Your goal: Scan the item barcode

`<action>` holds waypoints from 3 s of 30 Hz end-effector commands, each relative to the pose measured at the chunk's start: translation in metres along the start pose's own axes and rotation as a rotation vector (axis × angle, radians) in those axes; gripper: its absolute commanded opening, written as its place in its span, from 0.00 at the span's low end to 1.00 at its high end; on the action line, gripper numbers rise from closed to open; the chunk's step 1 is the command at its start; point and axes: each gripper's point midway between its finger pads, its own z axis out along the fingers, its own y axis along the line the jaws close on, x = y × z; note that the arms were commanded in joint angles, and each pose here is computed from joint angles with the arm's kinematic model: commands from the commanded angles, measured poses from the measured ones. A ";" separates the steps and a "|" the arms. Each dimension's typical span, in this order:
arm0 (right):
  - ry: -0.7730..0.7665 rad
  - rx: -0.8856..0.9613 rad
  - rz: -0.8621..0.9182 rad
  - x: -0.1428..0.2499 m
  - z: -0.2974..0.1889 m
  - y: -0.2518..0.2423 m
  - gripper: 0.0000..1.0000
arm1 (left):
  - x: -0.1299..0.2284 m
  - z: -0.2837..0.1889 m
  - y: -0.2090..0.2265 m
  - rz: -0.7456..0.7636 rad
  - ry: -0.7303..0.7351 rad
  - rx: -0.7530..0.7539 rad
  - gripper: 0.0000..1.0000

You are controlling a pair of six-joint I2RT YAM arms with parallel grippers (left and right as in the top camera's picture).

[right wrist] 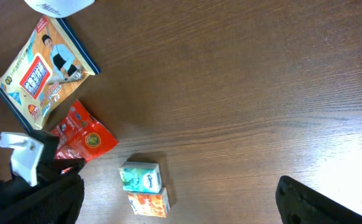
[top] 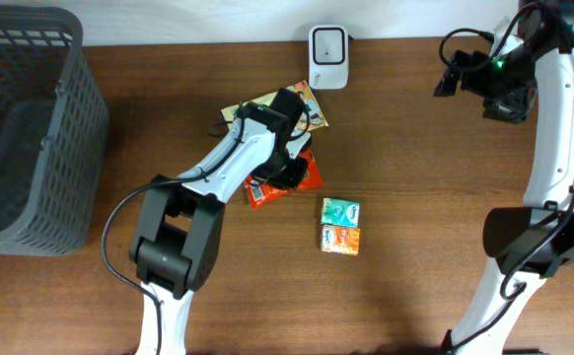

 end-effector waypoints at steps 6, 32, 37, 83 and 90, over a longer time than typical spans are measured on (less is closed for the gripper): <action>0.009 -0.004 -0.014 0.001 0.002 0.003 0.98 | -0.012 -0.045 -0.006 0.000 -0.041 0.010 0.00; 0.010 -0.004 -0.014 0.002 0.002 0.002 0.98 | -0.026 -0.127 0.047 -0.161 -0.208 -0.202 0.00; 0.005 -0.001 -0.015 0.000 0.002 0.002 0.98 | -0.028 -0.195 0.076 -0.225 -0.320 -0.285 0.27; 0.302 -0.434 -0.398 0.172 0.264 0.166 0.94 | 0.047 -0.074 0.128 -0.409 -0.040 -0.106 0.99; 0.258 -0.333 -0.416 0.192 0.280 0.187 0.59 | 0.049 -0.074 0.128 -0.410 -0.035 -0.106 0.99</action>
